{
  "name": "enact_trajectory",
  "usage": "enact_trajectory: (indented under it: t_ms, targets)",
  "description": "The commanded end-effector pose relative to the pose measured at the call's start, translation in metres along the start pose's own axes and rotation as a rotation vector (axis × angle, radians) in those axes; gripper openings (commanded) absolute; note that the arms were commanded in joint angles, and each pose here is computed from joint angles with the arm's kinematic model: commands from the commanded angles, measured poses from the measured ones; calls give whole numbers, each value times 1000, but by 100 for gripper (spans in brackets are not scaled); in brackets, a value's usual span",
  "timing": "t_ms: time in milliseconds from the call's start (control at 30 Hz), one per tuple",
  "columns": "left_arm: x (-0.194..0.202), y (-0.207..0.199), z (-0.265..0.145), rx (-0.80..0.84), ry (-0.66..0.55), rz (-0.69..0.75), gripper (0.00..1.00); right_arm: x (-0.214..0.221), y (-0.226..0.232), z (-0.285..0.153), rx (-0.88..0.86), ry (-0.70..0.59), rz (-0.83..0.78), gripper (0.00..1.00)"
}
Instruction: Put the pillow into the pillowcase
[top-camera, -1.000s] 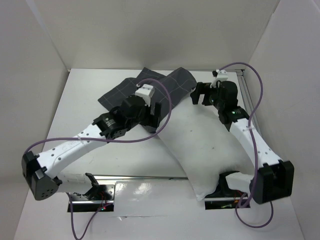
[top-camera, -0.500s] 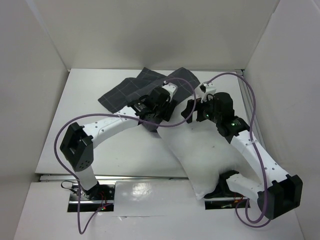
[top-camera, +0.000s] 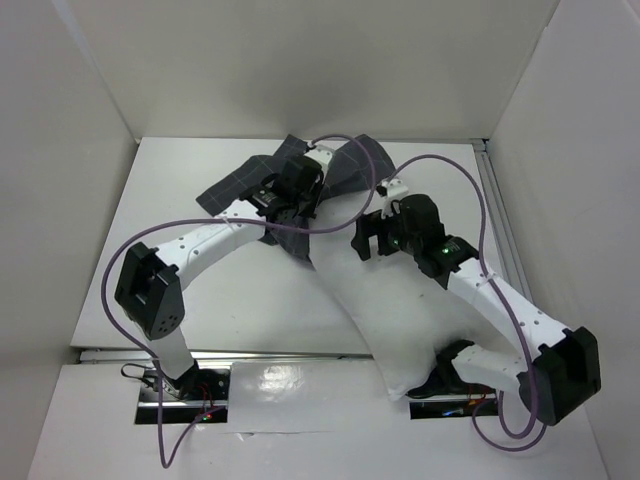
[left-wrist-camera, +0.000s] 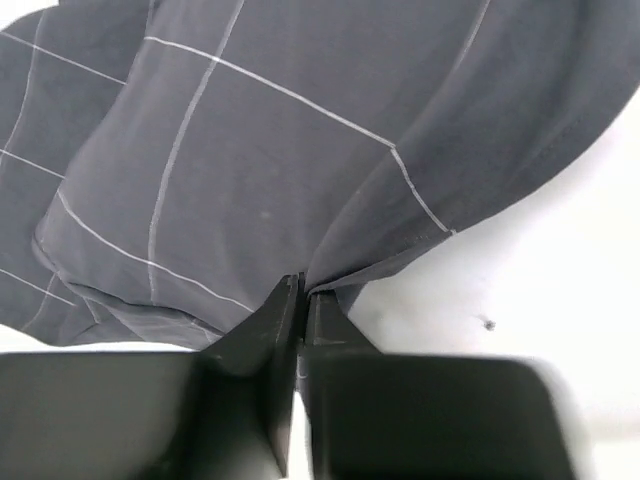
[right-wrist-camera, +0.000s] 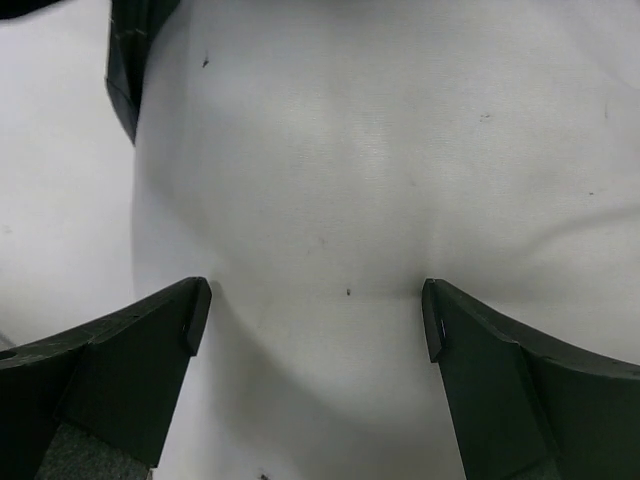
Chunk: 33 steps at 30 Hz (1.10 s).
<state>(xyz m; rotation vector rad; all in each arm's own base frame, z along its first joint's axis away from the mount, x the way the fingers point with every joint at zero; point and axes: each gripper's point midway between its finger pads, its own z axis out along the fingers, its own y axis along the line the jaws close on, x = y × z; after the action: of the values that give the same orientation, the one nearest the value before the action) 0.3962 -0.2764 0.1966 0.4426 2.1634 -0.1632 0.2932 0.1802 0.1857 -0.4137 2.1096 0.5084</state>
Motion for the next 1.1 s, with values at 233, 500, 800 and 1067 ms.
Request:
enact_trajectory:
  t_ms: [233,500,800,1067]
  targets:
    - [-38,-39,-35,174,-131,49,0,32,-1,82,113,33,-112,86]
    - [-52,-60,-91,281,-222,95,0,-112,25,35,58,-575,26,0]
    - [-37,-85,-141,474,-232,17,0,-195,53,-48,-104,-966,112,0]
    - [-19,-112,-155,600,-178,-8,0,-113,110,6,-322,-1003,222,0]
